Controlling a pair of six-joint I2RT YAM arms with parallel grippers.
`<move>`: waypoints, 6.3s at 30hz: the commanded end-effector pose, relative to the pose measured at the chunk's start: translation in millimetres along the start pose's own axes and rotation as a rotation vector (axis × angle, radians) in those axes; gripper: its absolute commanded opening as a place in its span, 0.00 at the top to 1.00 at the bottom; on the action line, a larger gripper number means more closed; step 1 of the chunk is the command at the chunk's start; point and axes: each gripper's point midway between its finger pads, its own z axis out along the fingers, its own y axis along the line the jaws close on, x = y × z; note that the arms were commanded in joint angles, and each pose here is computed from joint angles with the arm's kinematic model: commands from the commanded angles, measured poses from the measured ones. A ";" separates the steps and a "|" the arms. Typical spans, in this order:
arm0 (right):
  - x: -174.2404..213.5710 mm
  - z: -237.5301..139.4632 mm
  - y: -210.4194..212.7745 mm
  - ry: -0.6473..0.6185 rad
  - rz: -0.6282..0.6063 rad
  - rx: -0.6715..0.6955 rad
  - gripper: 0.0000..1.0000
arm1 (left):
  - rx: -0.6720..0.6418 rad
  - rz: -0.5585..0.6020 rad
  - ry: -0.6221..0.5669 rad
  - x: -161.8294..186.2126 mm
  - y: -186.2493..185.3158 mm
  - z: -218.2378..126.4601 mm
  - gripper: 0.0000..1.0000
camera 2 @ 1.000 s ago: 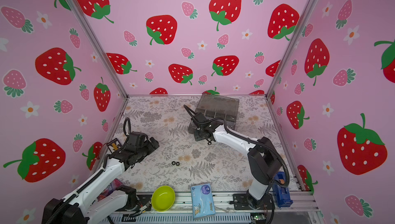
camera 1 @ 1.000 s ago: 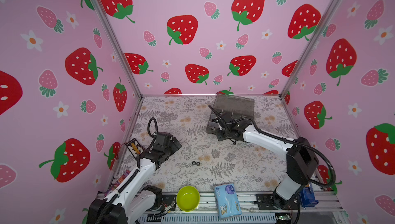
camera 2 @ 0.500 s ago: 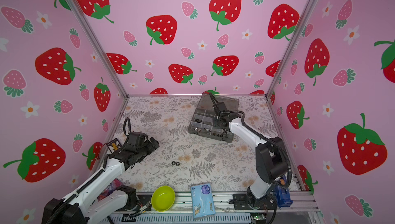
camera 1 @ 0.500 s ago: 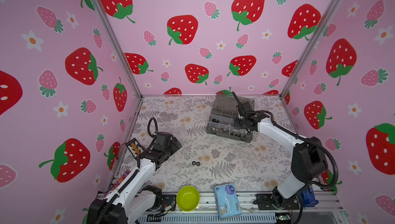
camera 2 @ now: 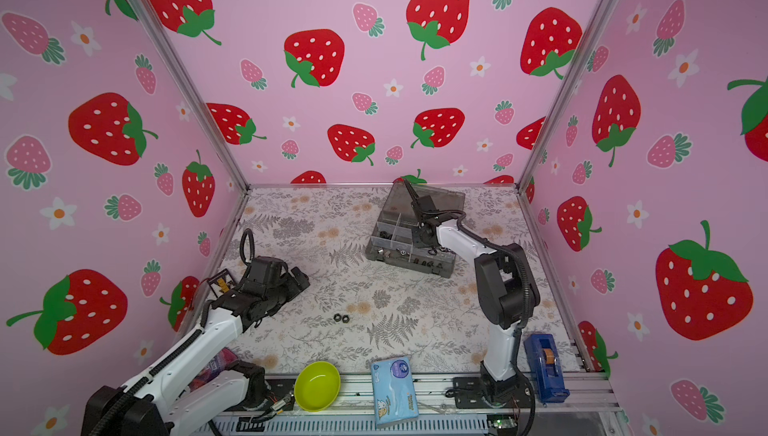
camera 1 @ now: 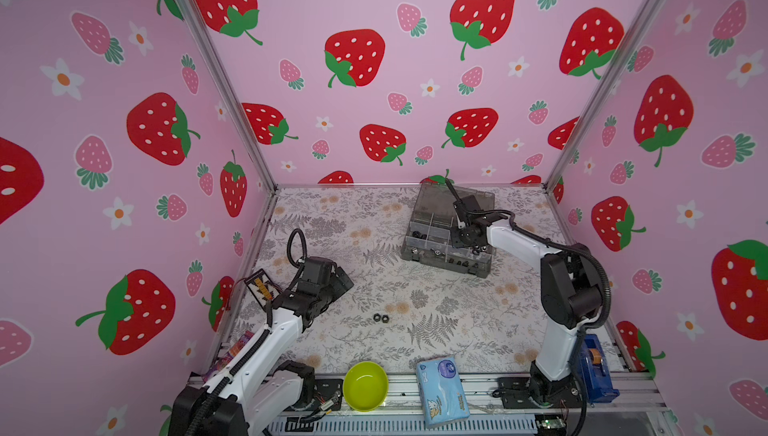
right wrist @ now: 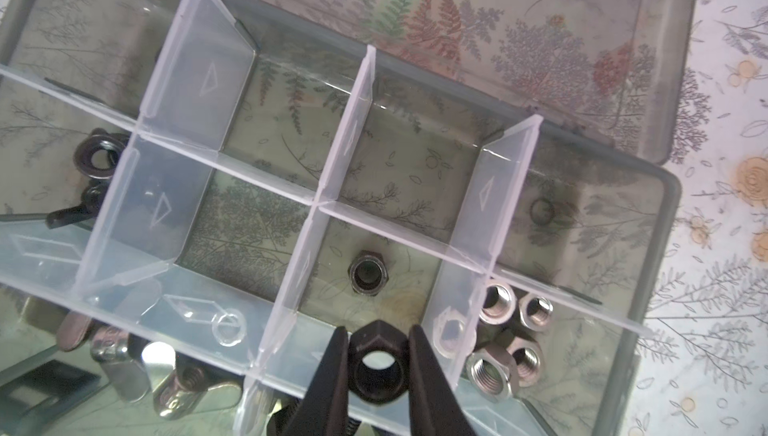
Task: Sort the screws and nuts into containers
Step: 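Lift the black hex nut with the right gripper and carry it over the box, then open the right gripper to release the nut beside the other black nut, then move the right gripper back to the table and close on a black hex nut, then lift the black hex nut with the right gripper and carry it over the box, then open the right gripper to drop the nut into the black-nut compartment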
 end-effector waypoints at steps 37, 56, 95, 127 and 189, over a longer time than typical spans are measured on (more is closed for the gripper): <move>90.6 -106.5 145.1 -0.027 -0.304 -0.232 0.58 | -0.074 -0.072 -0.039 -5.4 26.1 -3.5 0.01; 200.1 -100.6 260.7 0.161 -0.648 -0.378 0.56 | -0.089 -0.164 -0.062 -8.1 49.9 -7.6 0.01; 219.7 -50.6 263.6 0.229 -0.705 -0.262 0.62 | -0.069 -0.184 -0.052 -3.3 52.9 -5.7 0.01; 214.3 -47.4 263.1 0.227 -0.671 -0.281 0.85 | -0.057 -0.186 -0.049 -4.6 50.1 -4.5 0.01; -12.8 -23.9 18.5 -0.060 -0.018 -0.079 0.58 | -0.020 -0.143 -0.031 -7.8 38.2 -9.9 0.01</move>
